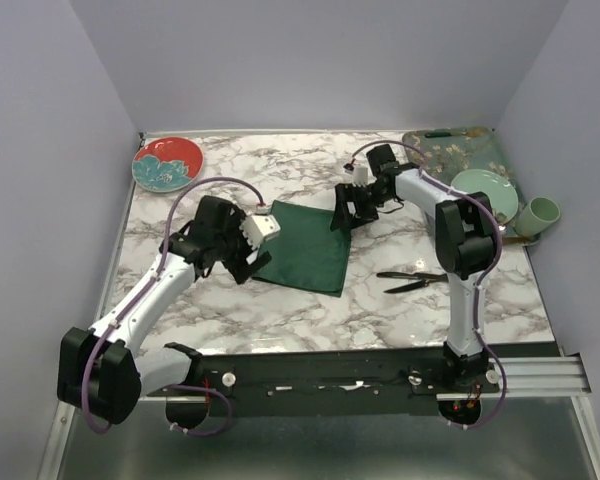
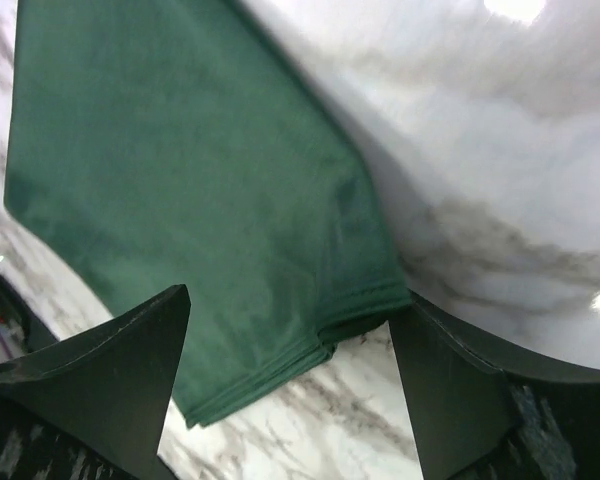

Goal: Fold the napkin into a case and place the utensils inside
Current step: Rotate the square-folded napkin at the center of the board.

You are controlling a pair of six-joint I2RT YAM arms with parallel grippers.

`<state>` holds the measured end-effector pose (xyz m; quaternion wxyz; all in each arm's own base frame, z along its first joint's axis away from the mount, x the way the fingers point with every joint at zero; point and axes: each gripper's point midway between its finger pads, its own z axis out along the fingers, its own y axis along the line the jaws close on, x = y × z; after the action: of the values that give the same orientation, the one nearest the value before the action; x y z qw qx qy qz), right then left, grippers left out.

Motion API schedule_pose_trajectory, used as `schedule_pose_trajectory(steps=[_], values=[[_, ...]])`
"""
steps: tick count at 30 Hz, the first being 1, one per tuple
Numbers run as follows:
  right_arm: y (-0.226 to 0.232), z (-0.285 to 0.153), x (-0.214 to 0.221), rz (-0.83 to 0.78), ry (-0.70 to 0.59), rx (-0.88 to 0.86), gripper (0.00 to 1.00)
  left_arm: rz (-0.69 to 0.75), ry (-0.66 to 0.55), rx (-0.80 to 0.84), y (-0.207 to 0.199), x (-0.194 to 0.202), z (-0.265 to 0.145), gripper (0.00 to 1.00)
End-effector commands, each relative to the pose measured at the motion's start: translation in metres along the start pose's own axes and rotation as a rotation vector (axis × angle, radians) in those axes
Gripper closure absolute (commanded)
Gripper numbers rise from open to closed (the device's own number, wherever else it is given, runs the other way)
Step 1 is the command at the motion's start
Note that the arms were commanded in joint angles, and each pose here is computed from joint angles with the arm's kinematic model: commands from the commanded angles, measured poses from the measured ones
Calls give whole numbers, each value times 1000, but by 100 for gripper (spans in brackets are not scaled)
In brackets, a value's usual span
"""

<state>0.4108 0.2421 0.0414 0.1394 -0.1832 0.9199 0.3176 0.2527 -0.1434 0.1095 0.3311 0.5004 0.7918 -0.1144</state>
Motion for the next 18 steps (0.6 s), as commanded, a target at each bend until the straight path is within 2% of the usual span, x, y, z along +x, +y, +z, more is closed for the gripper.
schedule_pose_trajectory(steps=[1, 4, 5, 6, 10, 14, 17, 18], values=[[12, 0, 76, 85, 163, -46, 12, -116, -78, -46, 27, -20, -28, 1], [36, -9, 95, 65, 160, -78, 11, -76, -93, -99, 34, -22, -39, 1], [41, -7, 118, 89, 201, -95, 11, -65, -100, -114, 35, -22, -42, 1], [45, -10, 124, 92, 205, -103, 11, -63, -93, -125, 37, -21, -43, 1], [49, -25, 150, 107, 216, -66, 7, -40, -69, -117, 38, -17, -41, 1], [43, -53, 143, 45, 141, 11, 7, 22, -62, -70, 19, -9, -34, 2], [53, -74, 124, -15, 63, 19, 7, 80, -28, -78, 6, 7, -18, 10], [57, -81, 118, -35, 37, 25, 7, 120, -55, -91, 3, 1, -11, 15]])
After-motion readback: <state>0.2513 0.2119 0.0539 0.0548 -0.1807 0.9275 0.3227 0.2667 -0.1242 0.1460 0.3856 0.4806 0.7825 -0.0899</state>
